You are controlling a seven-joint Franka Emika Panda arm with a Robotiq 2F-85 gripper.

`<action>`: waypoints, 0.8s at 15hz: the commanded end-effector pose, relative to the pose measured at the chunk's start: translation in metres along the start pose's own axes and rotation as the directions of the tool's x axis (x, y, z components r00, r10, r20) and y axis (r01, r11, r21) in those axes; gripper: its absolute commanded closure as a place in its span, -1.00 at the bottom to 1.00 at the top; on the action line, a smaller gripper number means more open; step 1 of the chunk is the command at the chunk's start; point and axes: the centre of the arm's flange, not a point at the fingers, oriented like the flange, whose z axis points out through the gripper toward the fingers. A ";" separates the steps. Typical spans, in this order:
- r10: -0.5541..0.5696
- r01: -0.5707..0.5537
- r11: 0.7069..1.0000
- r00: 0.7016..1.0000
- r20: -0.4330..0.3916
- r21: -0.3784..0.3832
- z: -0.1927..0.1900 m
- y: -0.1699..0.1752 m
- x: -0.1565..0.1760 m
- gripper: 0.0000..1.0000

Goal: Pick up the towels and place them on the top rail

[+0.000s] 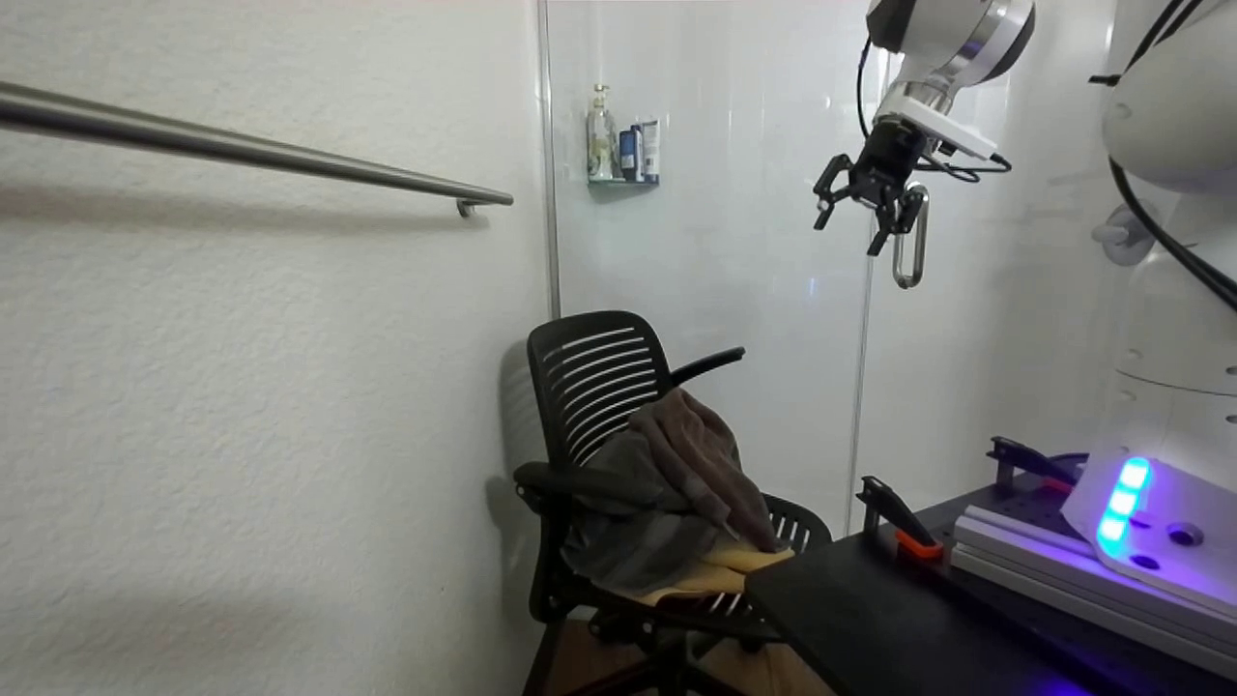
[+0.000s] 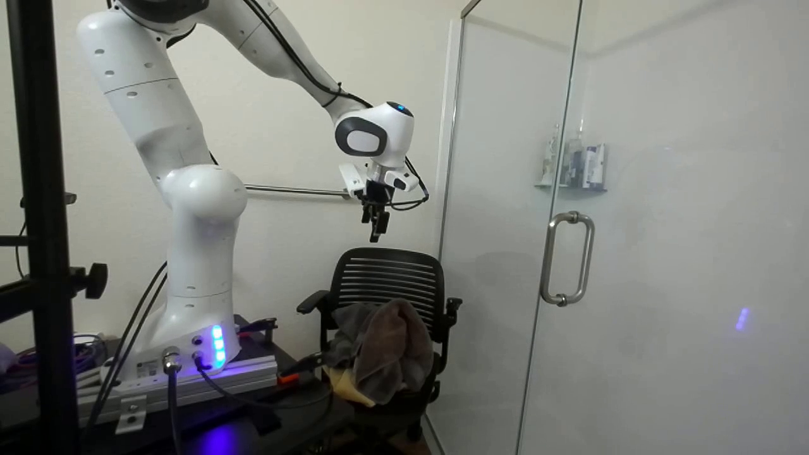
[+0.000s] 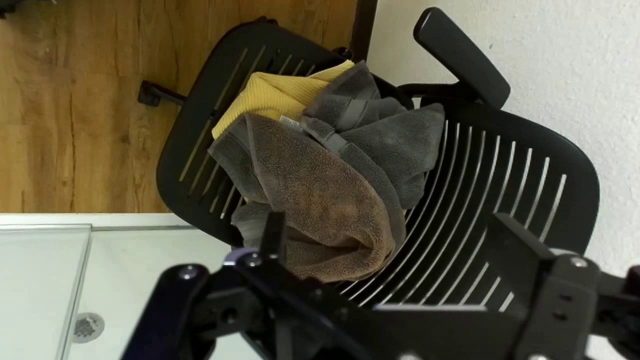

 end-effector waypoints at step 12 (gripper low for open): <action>-0.141 0.200 0.924 0.970 0.196 -0.325 0.117 -0.064 0.084 -1.00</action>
